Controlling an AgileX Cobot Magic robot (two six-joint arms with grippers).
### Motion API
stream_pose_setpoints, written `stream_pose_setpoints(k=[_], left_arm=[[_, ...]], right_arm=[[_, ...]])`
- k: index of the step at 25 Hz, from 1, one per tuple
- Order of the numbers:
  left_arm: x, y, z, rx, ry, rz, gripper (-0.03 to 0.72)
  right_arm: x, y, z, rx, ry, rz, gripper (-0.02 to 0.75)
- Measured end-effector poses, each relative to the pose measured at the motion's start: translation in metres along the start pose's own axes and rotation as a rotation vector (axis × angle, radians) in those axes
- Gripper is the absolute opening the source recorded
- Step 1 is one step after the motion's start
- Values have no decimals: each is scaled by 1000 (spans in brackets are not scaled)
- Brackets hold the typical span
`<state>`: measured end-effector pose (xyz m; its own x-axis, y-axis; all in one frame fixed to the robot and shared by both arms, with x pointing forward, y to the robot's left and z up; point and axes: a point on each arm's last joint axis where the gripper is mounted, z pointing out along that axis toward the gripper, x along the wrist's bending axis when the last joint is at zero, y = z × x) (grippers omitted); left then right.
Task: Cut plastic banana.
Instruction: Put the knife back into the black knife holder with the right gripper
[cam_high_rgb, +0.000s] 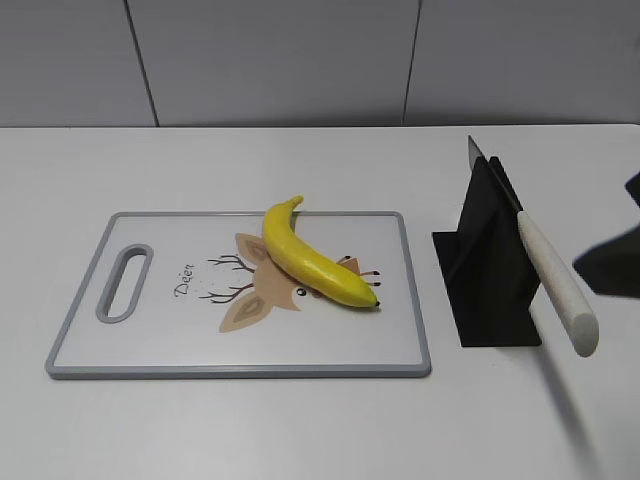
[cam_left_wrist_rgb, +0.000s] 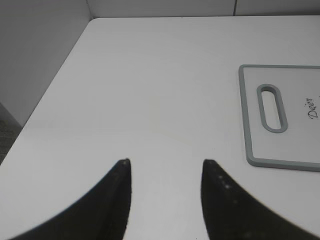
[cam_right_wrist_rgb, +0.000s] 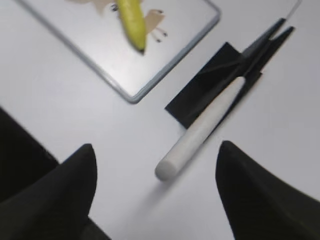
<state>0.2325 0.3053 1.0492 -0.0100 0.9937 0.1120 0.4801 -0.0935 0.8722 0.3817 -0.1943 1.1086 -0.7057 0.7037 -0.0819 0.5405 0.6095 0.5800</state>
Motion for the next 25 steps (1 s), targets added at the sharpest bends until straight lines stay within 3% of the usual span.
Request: stream_pose_setpoints(k=[4,10,17,25], left_arm=[[0,0,0,0,0,0,449],[0,0,0,0,0,0,449],[0,0,0,0,0,0,449],[0,0,0,0,0,0,449]], right_arm=[[11,-13,-14,49,99,-147,575],[22,-46,-21,25,145,-150,575],[33,-106,-20,-63,118,-54,575],[33,-142,-37,-245,1,49,575]])
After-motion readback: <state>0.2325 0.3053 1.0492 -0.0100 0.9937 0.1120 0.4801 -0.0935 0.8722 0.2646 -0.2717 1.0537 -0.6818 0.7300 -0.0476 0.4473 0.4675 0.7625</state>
